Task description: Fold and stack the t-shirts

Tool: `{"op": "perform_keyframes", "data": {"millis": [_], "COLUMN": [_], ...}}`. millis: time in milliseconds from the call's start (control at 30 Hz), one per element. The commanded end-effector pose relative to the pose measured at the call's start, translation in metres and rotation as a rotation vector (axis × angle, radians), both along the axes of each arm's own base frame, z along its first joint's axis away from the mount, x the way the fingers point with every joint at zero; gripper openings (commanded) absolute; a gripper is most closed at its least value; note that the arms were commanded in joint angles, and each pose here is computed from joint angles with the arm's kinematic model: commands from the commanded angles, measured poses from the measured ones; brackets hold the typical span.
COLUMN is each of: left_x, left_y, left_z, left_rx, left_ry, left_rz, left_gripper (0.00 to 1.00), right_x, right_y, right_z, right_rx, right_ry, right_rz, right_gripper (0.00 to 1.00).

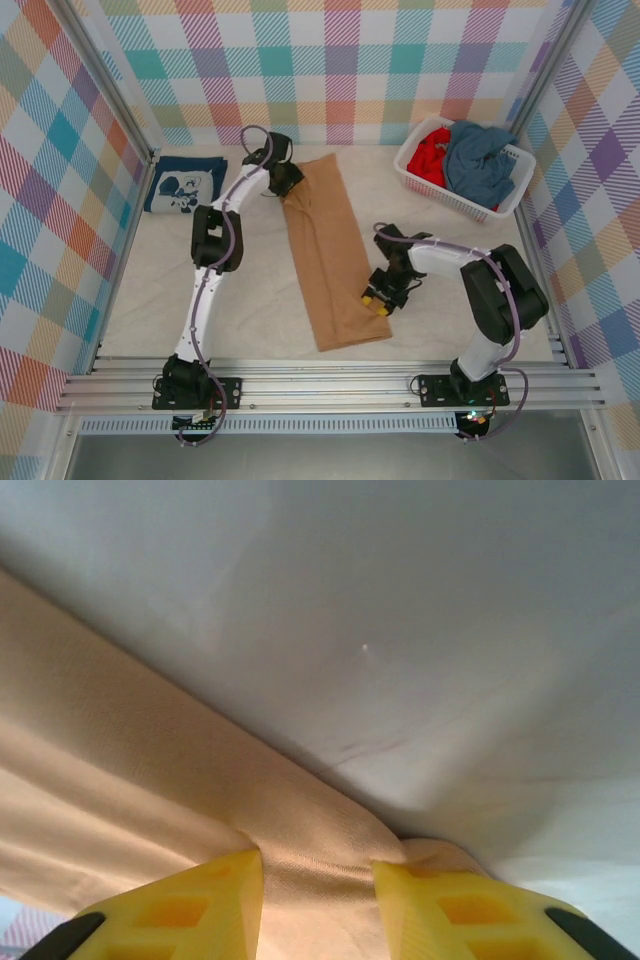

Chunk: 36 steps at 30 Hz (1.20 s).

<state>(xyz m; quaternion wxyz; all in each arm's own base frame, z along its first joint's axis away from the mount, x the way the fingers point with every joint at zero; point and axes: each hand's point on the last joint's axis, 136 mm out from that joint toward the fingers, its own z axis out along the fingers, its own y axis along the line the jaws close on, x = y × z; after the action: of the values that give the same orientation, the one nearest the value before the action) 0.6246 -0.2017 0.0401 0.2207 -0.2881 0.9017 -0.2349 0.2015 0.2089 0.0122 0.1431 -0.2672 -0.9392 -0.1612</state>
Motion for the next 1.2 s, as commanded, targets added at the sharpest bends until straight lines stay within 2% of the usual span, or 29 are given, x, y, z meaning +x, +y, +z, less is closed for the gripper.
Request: {"op": "perform_keyframes", "data": {"millis": [0,100,300,367,467,567,633,700,767,833,900,1033,1100,1167], "left_x": [-0.009,0.003,0.013,0.020,0.027,0.004,-0.024,-0.059,-0.109,-0.171,-0.236,-0.368,-0.415,-0.444], "left_y": [-0.023,-0.031,-0.029,-0.028,-0.029,-0.013,-0.007,-0.004,0.010,0.029,0.034,0.013,0.003,-0.001], "left_z": [-0.047,-0.050,-0.047,-0.019,0.056,0.125,0.156,0.164,0.156,0.141,0.119,0.061,0.036,0.016], "left_rx": [-0.079,-0.128,-0.149,-0.152,-0.178,-0.125,-0.057,-0.038,0.021,0.020,-0.022,-0.081,-0.113,-0.114], "left_ry": [0.100,0.061,0.034,-0.019,-0.125,-0.130,-0.118,-0.060,0.019,0.081,0.147,0.331,0.393,0.425], "left_rz": [-0.080,-0.054,-0.017,-0.025,-0.027,0.024,0.034,0.030,0.028,0.040,0.016,-0.154,-0.195,-0.210], "left_gripper": [0.40,0.39,0.39,0.42,0.44,0.51,0.56,0.55,0.54,0.53,0.52,0.51,0.52,0.52], "right_x": [-0.022,-0.012,0.006,0.016,0.040,0.058,0.057,0.046,0.026,0.003,-0.017,-0.050,-0.056,-0.058], "right_y": [0.010,0.028,0.030,0.032,0.037,0.034,0.025,0.018,0.009,0.008,0.008,0.013,0.015,0.019], "right_z": [-0.030,-0.028,-0.026,-0.013,0.025,0.068,0.091,0.100,0.097,0.090,0.083,0.060,0.048,0.037], "right_rx": [-0.072,-0.068,-0.123,-0.113,-0.084,-0.062,-0.063,-0.036,-0.004,0.078,0.139,0.229,0.231,0.240], "right_ry": [0.131,0.120,0.085,0.029,-0.135,-0.301,-0.358,-0.359,-0.314,-0.291,-0.253,-0.136,-0.123,-0.123], "right_rz": [-0.065,-0.062,-0.084,-0.059,0.027,0.100,0.137,0.162,0.175,0.197,0.211,0.197,0.183,0.169], "right_gripper": [0.37,0.37,0.39,0.41,0.44,0.49,0.52,0.54,0.53,0.53,0.54,0.52,0.50,0.50]}}
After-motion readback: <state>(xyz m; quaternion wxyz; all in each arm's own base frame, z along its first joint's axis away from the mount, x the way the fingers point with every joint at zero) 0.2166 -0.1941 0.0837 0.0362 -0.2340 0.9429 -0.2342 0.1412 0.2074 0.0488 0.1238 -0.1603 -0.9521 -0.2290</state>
